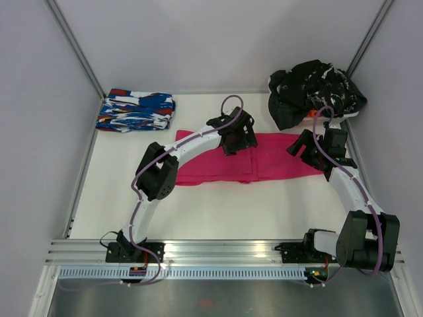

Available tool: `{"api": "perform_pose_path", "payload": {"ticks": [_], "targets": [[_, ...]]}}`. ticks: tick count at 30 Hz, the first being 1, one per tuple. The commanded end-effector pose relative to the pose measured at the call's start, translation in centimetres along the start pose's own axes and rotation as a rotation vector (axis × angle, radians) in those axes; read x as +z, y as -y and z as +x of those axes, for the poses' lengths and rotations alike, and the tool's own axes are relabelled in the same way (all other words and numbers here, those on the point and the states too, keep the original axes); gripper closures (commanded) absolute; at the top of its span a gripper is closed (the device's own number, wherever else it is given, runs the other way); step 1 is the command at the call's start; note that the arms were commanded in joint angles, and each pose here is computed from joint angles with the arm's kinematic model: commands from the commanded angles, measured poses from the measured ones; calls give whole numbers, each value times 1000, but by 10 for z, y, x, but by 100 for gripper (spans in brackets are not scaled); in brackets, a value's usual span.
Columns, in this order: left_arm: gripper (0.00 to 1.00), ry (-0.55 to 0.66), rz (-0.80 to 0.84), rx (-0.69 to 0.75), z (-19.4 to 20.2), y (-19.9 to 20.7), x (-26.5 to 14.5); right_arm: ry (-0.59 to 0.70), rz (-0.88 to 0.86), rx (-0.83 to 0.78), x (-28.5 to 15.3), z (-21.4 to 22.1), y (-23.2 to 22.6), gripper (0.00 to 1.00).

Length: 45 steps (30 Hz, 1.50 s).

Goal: Fold and stack the trousers
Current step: Fold the trousers

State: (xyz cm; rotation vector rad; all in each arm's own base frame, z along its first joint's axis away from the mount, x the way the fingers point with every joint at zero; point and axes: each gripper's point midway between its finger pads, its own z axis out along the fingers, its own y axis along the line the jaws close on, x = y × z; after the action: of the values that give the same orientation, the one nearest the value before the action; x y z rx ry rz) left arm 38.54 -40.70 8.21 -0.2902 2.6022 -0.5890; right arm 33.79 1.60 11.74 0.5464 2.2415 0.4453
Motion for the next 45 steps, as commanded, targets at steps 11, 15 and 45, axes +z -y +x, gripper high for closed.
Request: {"api": "perform_pose_path", "payload": {"ticks": [11,15,45], "targets": [[1,248,-24,-100,-100,-165,-149,-59,-104,-231,13,15,-100,11],[1,239,-93,-77,-95,-224,-143,-126,-61,-255,29,35,-99,16],[98,76,2,-73,-68,-279,-68,88,341,-81,-68,-66,-4,36]]}}
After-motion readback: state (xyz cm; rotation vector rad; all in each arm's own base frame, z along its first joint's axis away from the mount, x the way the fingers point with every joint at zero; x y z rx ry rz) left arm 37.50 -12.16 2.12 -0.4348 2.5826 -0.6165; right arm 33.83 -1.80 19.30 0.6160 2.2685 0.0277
